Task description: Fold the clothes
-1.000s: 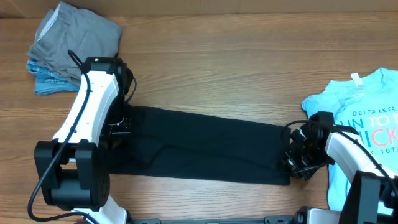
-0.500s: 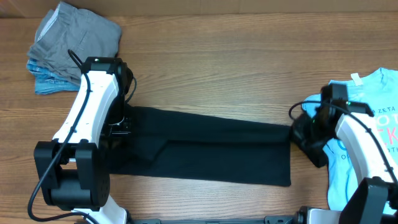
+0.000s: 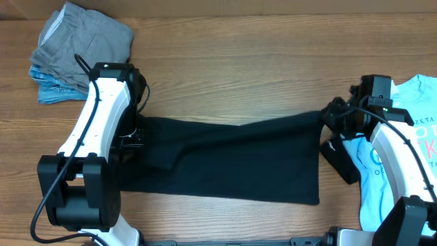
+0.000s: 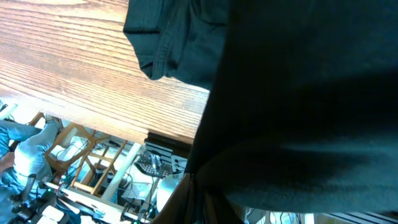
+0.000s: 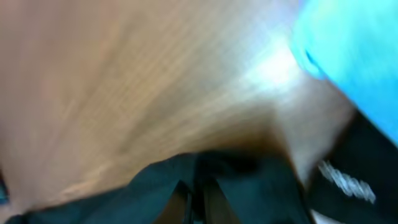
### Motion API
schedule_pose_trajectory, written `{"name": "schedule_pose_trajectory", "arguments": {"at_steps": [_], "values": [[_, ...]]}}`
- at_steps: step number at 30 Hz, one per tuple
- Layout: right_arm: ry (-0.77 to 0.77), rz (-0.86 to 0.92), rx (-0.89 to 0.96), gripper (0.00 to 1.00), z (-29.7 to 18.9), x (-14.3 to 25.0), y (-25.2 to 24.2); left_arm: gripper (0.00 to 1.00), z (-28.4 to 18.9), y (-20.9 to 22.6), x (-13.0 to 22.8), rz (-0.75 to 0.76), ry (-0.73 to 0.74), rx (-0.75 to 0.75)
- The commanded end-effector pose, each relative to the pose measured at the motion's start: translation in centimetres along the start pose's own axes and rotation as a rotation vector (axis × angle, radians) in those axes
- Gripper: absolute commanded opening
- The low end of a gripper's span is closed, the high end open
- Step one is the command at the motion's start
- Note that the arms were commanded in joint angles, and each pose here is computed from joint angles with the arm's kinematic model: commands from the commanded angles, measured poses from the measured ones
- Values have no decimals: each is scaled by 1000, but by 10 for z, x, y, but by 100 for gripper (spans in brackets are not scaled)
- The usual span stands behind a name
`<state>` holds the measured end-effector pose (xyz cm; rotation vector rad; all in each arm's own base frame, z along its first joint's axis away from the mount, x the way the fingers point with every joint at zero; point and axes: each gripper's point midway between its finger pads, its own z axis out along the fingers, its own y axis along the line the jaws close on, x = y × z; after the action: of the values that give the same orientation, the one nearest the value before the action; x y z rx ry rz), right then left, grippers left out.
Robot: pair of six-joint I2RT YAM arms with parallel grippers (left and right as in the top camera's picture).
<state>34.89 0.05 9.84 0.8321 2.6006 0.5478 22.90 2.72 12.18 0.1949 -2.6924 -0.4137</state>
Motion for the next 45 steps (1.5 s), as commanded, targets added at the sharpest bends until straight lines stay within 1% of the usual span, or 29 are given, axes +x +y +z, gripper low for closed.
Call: {"name": "schedule_pose_trajectory", "arguments": {"at_steps": [1, 4, 8, 10, 16, 18, 25, 32, 37, 39, 42, 44, 45], "values": [[-66, -79, -109, 4, -11, -17, 28, 9, -4, 7, 2, -25, -30, -13], [-72, -85, -124, 4, -12, -19, 31, 8, -4, 7, 2, -25, -31, -13], [-25, -60, -72, 4, -10, -7, 19, 8, -4, 7, 2, -25, -31, -13], [17, -37, -19, 4, -9, 4, 7, 8, -4, 7, 2, -25, -30, -13], [115, 16, 241, 4, -16, 35, -45, 9, -4, 7, 3, -24, -27, -14], [145, 24, 286, 4, -20, 44, -54, 9, -4, 7, 3, -24, -27, -14], [224, 6, 320, 4, -24, 63, -63, 9, -4, 7, 4, -22, -22, -15], [310, 33, 350, 4, -17, 92, -80, 9, -4, 8, 4, -22, -21, -20], [338, 41, 361, 4, -14, 103, -87, 10, -4, 8, 4, -23, -21, -19], [340, 42, 362, 6, -13, 104, -88, 10, -4, 8, 4, -23, -21, -19], [339, 40, 361, 18, -13, 104, -88, 10, -4, 8, 4, -22, -21, -19], [340, 41, 362, 30, -13, 104, -88, 10, -4, 8, 4, -22, -21, -20], [342, 41, 363, 32, -14, 104, -88, 10, -4, 8, 4, -22, -21, -20]]}}
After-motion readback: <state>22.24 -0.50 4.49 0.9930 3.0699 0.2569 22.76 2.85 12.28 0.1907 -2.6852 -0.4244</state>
